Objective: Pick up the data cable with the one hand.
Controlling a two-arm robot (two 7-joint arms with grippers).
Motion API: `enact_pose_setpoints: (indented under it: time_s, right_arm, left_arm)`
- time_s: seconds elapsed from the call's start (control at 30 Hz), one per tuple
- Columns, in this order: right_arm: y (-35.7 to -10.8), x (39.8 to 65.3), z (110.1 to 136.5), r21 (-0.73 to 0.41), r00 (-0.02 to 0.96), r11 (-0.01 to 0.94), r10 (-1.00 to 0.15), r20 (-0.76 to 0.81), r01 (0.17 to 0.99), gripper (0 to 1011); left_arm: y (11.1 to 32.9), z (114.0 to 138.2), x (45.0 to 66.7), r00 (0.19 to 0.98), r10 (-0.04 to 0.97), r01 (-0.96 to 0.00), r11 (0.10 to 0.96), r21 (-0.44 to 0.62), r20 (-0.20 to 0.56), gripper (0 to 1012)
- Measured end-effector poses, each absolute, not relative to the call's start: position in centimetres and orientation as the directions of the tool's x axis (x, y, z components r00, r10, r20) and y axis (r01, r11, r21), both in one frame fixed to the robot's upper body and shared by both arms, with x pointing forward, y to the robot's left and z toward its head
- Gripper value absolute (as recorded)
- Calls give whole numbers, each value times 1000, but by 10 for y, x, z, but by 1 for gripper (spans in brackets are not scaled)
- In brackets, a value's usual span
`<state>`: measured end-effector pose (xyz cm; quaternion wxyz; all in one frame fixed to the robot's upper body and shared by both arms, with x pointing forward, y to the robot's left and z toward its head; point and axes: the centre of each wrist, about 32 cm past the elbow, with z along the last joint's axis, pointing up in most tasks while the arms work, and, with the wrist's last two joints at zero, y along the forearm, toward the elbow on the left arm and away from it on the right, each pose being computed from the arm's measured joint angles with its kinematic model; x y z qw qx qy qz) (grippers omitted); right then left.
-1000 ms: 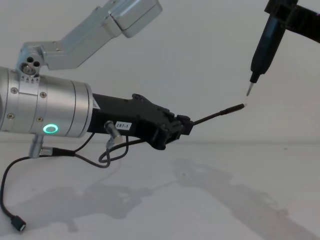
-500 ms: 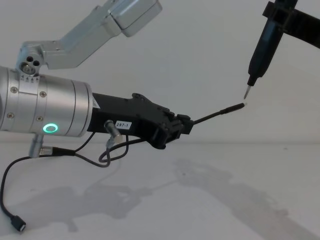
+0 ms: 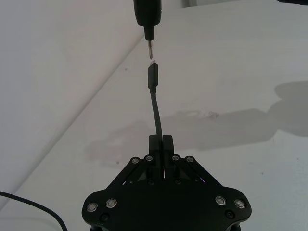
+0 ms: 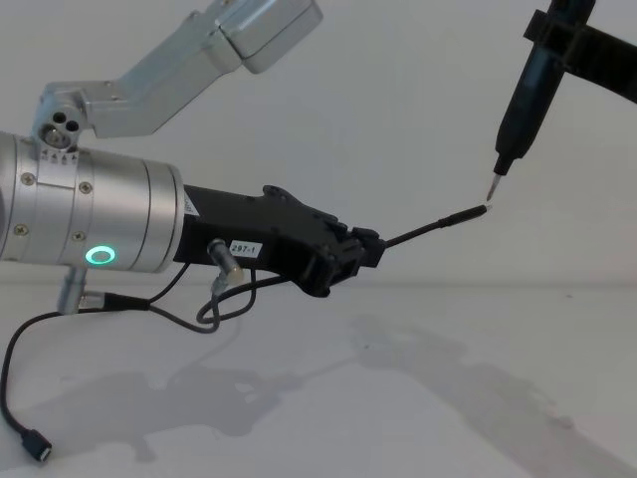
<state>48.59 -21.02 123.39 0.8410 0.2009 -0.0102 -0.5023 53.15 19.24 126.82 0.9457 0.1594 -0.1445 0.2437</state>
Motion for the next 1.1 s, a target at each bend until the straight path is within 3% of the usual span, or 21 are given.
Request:
enact_pose_setpoints:
  time_s: [1.1]
  right_arm:
    - [-210, 490, 1231, 341, 494, 415, -849, -188, 843, 268]
  left_arm:
    - [192, 1268, 531, 839, 415, -507, 830, 231, 351, 42]
